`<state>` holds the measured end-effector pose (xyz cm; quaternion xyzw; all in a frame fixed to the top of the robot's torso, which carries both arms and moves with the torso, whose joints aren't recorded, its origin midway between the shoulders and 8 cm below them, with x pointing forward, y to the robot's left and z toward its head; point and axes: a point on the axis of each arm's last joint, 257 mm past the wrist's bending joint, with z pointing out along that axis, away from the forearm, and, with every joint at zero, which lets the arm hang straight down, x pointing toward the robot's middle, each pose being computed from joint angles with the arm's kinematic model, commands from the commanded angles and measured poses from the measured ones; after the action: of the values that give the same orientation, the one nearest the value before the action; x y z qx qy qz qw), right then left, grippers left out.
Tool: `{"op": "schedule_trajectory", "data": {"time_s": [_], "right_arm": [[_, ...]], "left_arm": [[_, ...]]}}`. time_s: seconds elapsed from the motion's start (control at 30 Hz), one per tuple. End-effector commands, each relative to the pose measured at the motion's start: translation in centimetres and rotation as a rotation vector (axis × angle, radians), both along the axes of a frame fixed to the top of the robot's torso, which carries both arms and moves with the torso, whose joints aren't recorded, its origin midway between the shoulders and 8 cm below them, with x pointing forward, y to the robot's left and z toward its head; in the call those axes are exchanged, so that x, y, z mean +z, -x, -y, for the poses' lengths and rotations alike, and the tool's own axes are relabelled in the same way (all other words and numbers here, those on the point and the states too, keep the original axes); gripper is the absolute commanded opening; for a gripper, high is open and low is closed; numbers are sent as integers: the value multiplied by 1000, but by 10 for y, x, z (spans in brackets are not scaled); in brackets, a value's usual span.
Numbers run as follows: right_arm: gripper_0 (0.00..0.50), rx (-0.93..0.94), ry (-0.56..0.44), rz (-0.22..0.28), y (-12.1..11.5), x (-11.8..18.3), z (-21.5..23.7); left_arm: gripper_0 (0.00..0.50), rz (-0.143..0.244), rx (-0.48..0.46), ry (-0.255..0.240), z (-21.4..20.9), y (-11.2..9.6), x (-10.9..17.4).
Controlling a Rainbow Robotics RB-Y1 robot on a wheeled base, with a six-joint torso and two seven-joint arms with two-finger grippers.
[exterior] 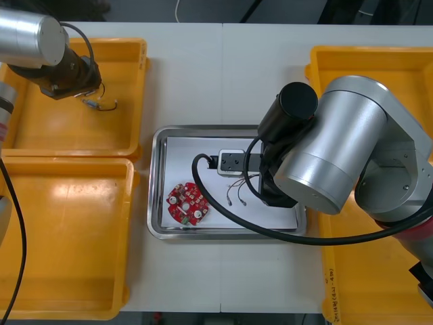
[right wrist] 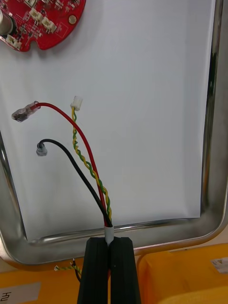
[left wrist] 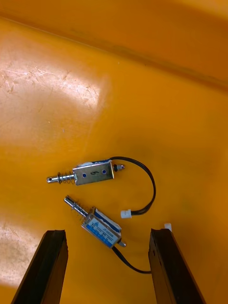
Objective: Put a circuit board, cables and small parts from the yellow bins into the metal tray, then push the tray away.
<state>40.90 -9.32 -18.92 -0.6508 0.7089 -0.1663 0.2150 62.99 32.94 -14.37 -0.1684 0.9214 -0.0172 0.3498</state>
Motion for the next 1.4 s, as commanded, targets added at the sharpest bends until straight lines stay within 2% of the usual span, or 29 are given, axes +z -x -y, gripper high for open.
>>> {"op": "schedule_trajectory", "data": {"time_s": [0.03, 0.33, 0.6, 0.77, 0.83, 0.97, 1.0, 1.03, 1.1, 1.2, 1.23, 1.27, 1.33, 1.37, 1.4], "right_arm": [[0, 52, 1, 29, -5, 13, -20], [0, 37, 53, -14, -5, -8, -13], [0, 13, 79, -28, -11, -24, -16], [0, 7, 68, -47, -14, -32, -22], [0, 7, 67, -44, -15, -34, -25], [0, 10, 91, -6, -20, -38, -26], [0, 12, 96, -3, -20, -40, -27], [0, 8, 98, -4, -21, -43, -26], [0, 13, 98, -4, -22, -43, -27], [0, 18, 92, -12, -21, -44, -28], [96, 21, 93, -13, -20, -45, -29], [162, 23, 92, -13, -20, -45, -29], [382, 22, 92, -16, -19, -46, -28], [462, 23, 91, -16, -19, -46, -29], [500, 23, 92, -17, -19, -46, -29]], "left_arm": [[500, 78, 59, 61, 13, -21, 23], [500, 72, 55, 54, 13, -28, -1], [500, 33, 46, 60, 18, -24, -19], [500, 23, 47, 70, 19, -22, -24], [500, 18, 48, 77, 19, -22, -26], [500, 15, 50, 93, 20, -22, -30], [423, 18, 50, 94, 20, -23, -30], [229, 18, 51, 94, 20, -23, -30], [4, 18, 51, 94, 20, -23, -30], [0, 18, 51, 94, 20, -23, -30], [0, 19, 50, 94, 20, -23, -29], [0, 19, 51, 95, 19, -23, -30], [0, 21, 56, 94, 16, -23, -28], [0, 23, 56, 93, 15, -23, -27], [0, 25, 60, 95, 13, -24, -26]]}}
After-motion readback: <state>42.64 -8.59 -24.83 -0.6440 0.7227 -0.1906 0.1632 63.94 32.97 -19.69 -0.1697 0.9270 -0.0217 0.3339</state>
